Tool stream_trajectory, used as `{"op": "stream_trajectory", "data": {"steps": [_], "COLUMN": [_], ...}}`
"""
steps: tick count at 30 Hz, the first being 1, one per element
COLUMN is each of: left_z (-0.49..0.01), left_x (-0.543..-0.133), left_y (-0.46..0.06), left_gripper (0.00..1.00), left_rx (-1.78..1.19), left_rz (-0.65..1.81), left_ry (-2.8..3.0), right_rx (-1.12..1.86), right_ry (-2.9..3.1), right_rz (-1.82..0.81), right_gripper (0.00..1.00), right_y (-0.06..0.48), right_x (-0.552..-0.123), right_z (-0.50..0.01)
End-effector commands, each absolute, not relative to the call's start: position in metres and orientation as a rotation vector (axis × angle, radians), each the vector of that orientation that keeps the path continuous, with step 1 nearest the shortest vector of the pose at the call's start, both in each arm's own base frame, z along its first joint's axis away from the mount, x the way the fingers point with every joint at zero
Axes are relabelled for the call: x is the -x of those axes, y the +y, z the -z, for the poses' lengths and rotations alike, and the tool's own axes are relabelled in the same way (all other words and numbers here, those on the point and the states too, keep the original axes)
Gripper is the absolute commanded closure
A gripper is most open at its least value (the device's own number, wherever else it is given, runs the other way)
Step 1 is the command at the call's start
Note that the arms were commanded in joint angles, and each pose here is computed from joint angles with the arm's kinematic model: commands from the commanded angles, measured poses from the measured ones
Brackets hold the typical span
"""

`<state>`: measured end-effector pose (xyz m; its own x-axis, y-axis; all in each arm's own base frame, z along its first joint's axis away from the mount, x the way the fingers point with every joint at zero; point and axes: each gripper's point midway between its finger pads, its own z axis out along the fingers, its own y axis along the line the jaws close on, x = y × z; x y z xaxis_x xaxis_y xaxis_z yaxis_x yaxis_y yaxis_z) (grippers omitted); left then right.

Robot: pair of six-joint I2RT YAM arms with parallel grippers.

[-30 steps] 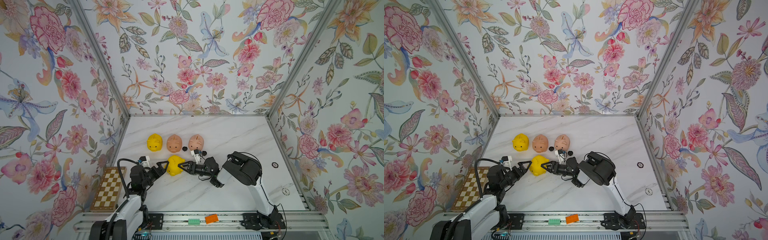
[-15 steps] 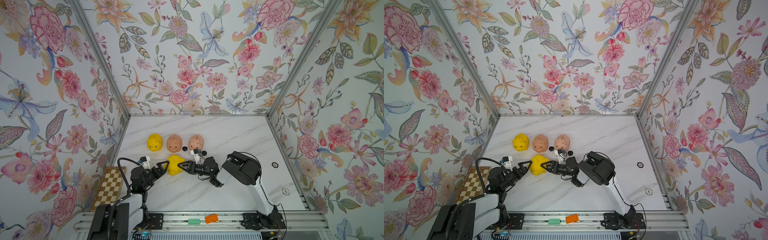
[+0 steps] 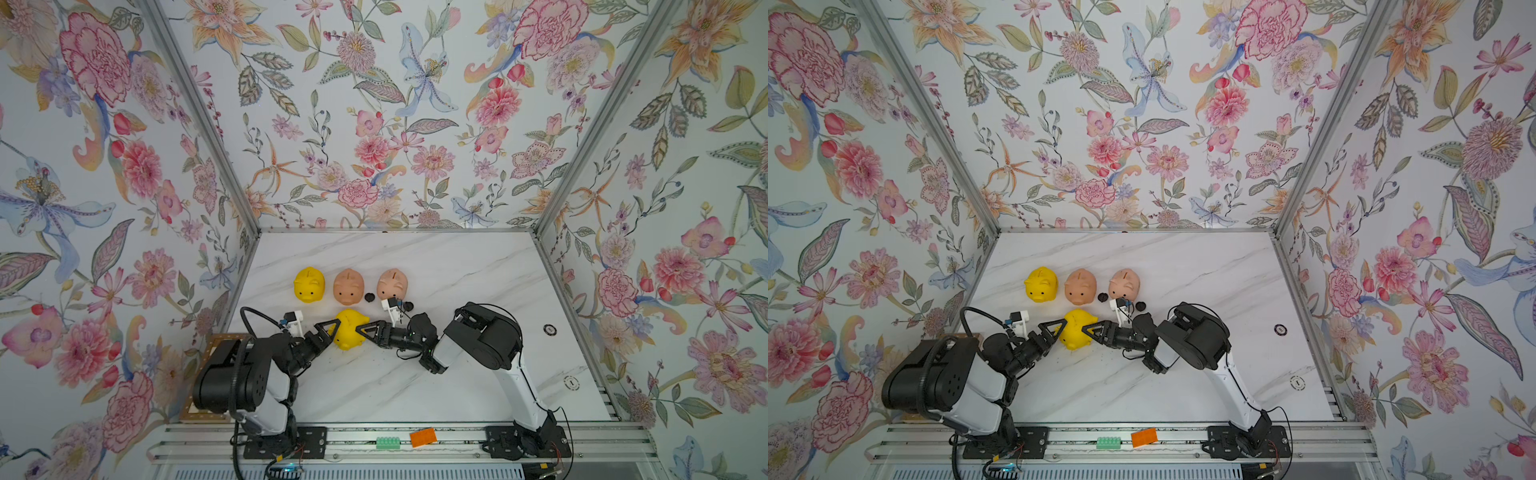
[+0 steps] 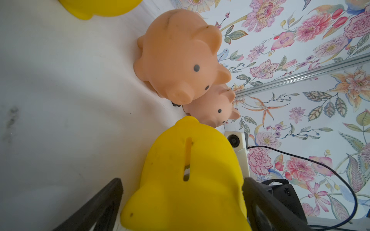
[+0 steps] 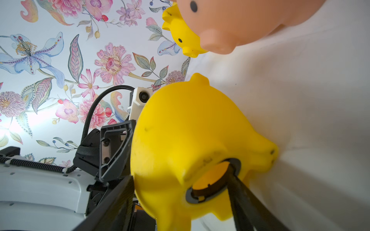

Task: Open piggy banks
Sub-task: Pick up the piggy bank from the center of the board.

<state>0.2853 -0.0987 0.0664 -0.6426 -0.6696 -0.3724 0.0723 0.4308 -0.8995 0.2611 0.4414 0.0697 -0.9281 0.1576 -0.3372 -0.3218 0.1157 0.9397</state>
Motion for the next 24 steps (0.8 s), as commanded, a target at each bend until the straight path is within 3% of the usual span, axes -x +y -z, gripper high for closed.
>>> {"op": "stream_trajectory", "data": {"steps": [1,8,24], "left_z": [-0.075,-0.081,-0.094], "left_x": [-0.278,-0.277,-0.280], "left_y": [-0.101,-0.099,-0.099], "left_gripper": [0.05,0.09,0.39], "left_rx": [0.453,0.419,0.384], "left_rz": [1.292,1.266,1.266], "left_ry": [1.895,1.874,1.830], "right_rx": [0.094,0.091,0.127], "right_ry": [2.169,2.176,2.006], "right_rz": [-1.804,-1.805,-1.869], "right_gripper": [0.25,0.25,0.19], "right_y": [0.435,0.437,0.429], "right_x": [-0.264,-0.265,-0.271], "right_z": [-0.032,-0.029,-0.073]}}
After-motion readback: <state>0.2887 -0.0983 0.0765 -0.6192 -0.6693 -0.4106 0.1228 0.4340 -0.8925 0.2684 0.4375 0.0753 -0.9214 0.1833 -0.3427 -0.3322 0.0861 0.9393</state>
